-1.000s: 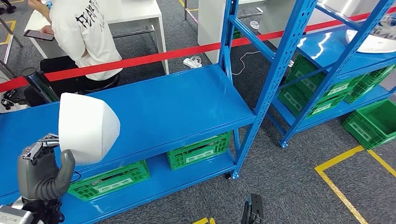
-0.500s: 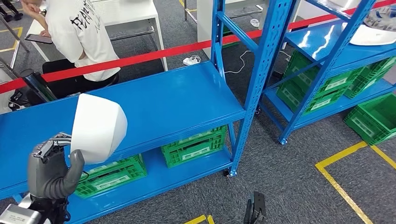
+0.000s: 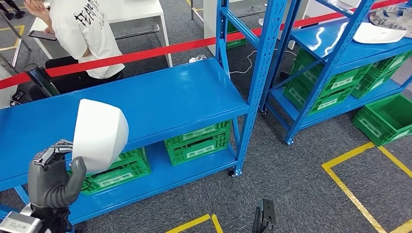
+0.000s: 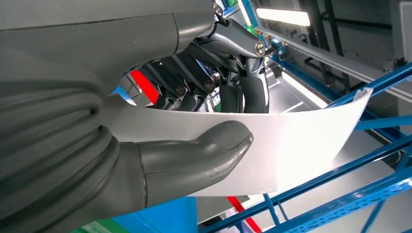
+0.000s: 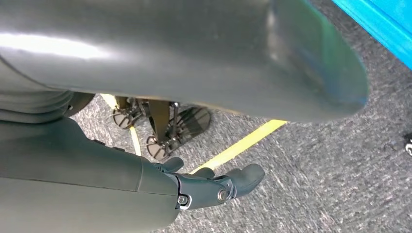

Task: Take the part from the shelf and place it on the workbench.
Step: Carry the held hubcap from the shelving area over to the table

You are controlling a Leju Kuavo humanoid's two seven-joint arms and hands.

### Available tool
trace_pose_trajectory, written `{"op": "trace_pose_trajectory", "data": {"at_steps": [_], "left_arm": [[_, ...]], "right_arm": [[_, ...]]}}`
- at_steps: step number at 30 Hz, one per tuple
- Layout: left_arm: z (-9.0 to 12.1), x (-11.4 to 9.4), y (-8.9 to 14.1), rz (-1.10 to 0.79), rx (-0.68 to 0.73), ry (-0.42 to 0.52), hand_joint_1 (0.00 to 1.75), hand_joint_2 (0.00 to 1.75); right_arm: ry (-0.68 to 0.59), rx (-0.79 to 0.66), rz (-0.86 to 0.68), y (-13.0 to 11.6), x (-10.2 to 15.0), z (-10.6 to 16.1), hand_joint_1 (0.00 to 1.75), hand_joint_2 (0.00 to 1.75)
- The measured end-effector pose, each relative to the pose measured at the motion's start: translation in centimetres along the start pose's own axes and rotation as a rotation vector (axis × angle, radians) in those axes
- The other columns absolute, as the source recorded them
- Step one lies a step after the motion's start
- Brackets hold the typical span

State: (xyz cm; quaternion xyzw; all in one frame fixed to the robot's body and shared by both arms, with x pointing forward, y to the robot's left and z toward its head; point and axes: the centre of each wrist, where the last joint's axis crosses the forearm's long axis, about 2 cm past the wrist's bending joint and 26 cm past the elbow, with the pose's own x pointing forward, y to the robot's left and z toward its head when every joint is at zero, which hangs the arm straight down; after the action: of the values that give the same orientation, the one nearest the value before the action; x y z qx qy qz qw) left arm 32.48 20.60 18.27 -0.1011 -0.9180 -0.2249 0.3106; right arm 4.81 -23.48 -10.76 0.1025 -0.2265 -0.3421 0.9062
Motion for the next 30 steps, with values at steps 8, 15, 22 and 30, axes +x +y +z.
{"op": "trace_pose_trajectory", "data": {"at_steps": [8, 15, 22, 30], "left_arm": [[0.05, -0.09, -0.32, 0.029, 0.000, 0.005, 1.75, 1.75], [-0.44, -0.15, -0.27, 0.034, 0.003, -0.003, 1.75, 1.75], [-0.11, -0.28, -0.37, 0.034, 0.005, 0.008, 1.75, 1.75], [-0.54, -0.25, -0.11, 0.032, 0.004, -0.003, 1.75, 1.75]], "right_arm": [[-0.021, -0.019, 0.007, -0.37, 0.27, -0.02, 0.00, 0.00], [-0.030, -0.018, 0.004, -0.30, 0.45, -0.10, 0.00, 0.00], [-0.028, -0.019, 0.005, -0.41, 0.39, -0.06, 0.00, 0.00], [-0.024, -0.012, 0.000, -0.32, 0.19, 0.00, 0.00, 0.00]]}}
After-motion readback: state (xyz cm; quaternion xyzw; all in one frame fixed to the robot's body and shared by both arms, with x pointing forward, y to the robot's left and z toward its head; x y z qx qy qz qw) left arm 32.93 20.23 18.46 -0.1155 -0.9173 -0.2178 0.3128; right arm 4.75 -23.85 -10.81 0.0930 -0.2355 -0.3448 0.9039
